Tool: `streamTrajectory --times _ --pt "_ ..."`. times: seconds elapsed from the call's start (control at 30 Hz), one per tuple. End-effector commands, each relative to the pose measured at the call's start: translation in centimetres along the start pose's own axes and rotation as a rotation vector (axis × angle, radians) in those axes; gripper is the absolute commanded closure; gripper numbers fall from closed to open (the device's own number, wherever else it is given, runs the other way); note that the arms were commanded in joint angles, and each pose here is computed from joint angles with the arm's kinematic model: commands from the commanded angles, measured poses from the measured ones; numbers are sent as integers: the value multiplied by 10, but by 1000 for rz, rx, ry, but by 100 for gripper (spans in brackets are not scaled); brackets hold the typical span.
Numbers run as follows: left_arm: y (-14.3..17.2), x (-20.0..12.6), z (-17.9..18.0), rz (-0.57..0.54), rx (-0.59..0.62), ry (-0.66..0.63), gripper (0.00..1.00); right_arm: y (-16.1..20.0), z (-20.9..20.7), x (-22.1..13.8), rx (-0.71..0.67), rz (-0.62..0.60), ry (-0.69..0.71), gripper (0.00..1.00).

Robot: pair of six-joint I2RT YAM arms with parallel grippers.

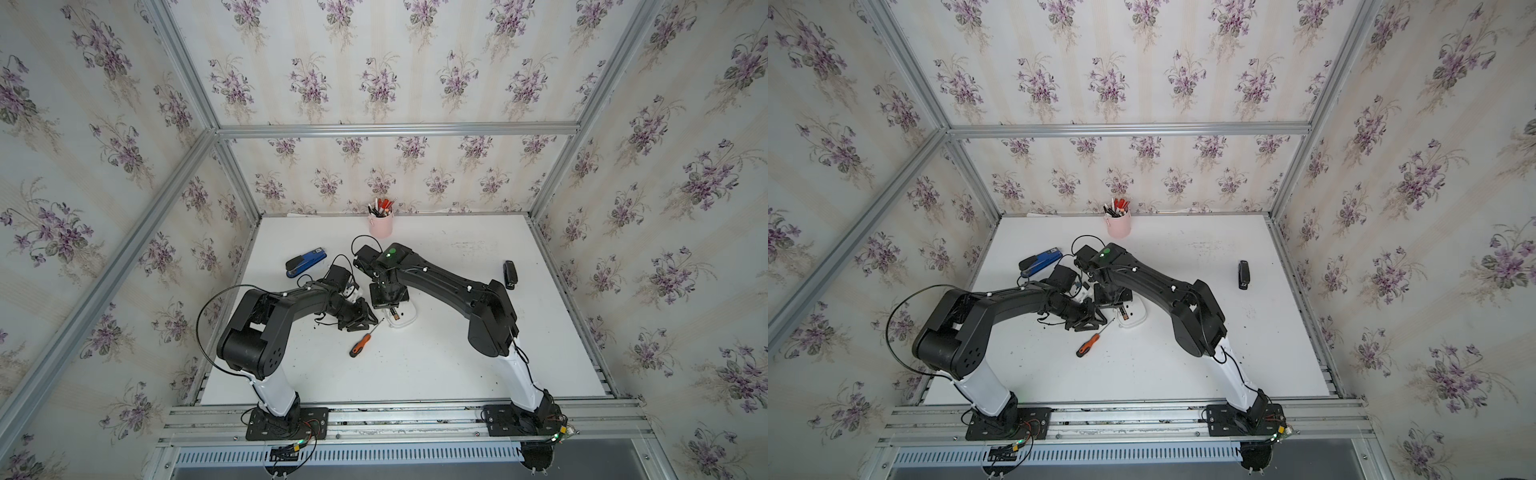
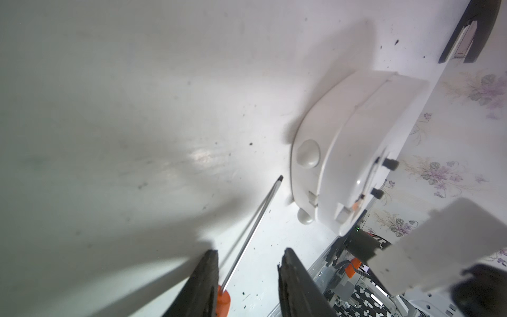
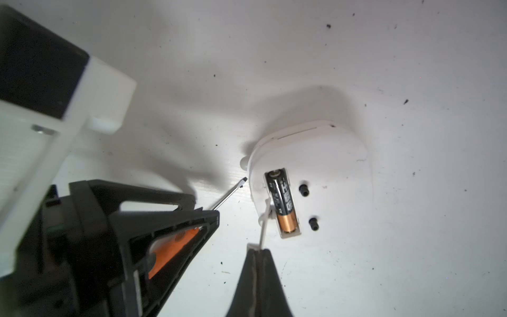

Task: Remove the battery from the alarm
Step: Remove the cover from the alarm.

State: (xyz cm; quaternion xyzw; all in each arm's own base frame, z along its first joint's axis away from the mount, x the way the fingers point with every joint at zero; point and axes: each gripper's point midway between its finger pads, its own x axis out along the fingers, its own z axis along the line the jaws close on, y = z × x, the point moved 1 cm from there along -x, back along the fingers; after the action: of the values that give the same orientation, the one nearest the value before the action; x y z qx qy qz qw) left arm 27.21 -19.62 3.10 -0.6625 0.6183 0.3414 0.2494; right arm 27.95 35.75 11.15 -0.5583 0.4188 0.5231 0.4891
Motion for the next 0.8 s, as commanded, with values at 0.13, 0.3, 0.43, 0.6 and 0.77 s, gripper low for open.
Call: streamTrajectory --times 0.13,0.3,0.43,0.6,0.77 --pt "-3 1 12 -7 -2 -70 57 -7 -35 -17 70 -34 35 100" --pt "-3 1 13 2 -2 -79 57 -6 -81 -16 107 -36 125 100" --pt "-4 2 13 8 -3 -81 57 -1 -122 -8 142 -12 217 100" --pt "-5 3 13 11 -1 -85 57 4 -160 17 181 32 281 100" --pt "-4 2 13 17 -2 -90 57 4 -179 45 161 77 344 100"
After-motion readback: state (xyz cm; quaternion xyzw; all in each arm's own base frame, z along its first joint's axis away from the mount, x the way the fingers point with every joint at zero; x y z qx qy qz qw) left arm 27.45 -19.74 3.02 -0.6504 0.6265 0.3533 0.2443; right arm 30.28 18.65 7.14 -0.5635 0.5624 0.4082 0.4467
